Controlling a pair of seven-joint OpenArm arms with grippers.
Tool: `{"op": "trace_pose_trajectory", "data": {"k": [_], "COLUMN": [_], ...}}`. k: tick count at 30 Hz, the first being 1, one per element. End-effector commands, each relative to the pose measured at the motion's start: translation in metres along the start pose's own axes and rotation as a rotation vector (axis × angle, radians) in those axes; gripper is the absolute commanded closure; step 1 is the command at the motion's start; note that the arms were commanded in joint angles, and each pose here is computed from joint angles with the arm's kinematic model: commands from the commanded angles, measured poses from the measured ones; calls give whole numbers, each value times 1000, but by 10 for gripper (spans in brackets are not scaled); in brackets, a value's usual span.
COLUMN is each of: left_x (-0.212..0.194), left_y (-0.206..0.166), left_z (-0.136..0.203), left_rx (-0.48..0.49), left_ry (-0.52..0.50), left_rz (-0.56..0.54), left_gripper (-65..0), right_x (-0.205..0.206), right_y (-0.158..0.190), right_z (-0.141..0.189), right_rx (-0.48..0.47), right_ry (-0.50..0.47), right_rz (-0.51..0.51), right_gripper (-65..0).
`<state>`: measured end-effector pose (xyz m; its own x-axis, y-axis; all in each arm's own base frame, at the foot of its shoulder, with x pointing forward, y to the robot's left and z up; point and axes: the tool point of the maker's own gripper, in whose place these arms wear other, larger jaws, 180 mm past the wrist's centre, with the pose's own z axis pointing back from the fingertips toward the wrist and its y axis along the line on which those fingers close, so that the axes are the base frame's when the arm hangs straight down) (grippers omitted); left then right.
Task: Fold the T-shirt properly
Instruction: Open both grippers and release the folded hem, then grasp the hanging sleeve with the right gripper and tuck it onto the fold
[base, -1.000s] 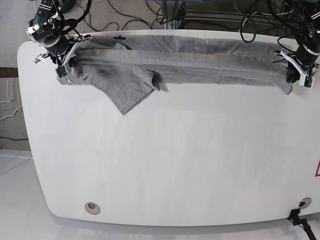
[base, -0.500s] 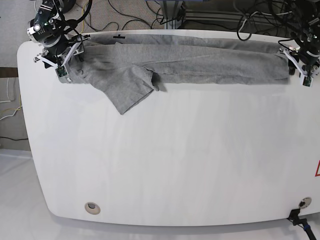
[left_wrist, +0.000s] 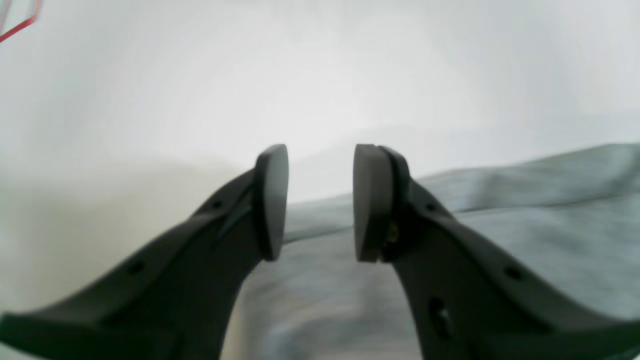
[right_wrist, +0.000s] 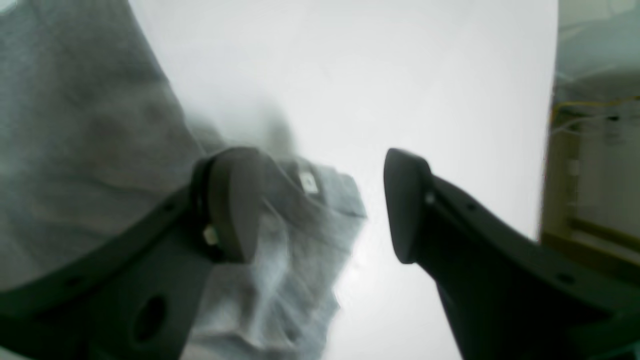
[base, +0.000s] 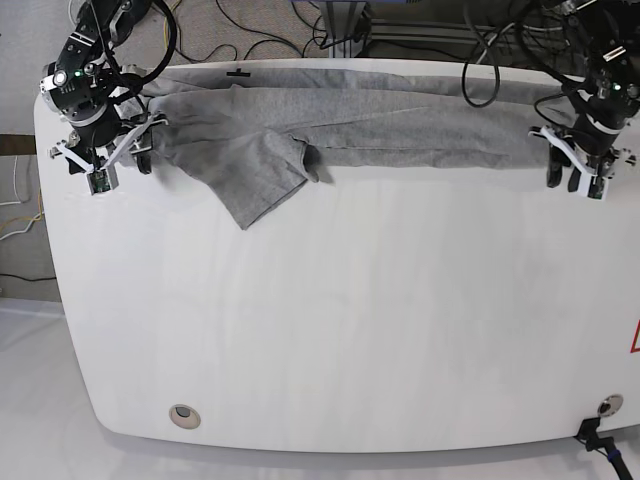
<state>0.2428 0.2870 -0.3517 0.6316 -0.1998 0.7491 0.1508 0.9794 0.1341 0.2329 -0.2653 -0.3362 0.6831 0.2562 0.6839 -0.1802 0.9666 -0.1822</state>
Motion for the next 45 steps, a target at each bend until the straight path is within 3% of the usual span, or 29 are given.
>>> {"op": "trace_pose_trajectory", "data": {"k": [1,6,12,20,28,36,45], "left_x": [8,0,-9,-11,-11,-11,-10], "left_y": [-9,-22,-23,-24,-24,-24,-24], "left_z": [1,0,3,5,5,5,5], "left_rx": [-25,-61,-62,-64,-64,-65,-64], "left_ry": [-28,-6,13,19,19,19,16], "left_rz": [-19,-25,-23,-27,-27,-26,-28], "left_gripper": [-208,-207,-205,-205,-205,-205,-205], "right_x": [17,9,1,13,20,24,9], "right_y": [6,47,60,58,93,119,162], "right_z": [2,-17,-45,-73,-96,-98,-93], "right_rx": [36,182,237,270,379,431,529], "right_ry": [-69,-48,-20,-24,7,5,57], "right_rz": [-10,-48,-153,-214,-197,-193,-121], "right_gripper": [-371,-370,-371,-371,-370,-370,-368]}}
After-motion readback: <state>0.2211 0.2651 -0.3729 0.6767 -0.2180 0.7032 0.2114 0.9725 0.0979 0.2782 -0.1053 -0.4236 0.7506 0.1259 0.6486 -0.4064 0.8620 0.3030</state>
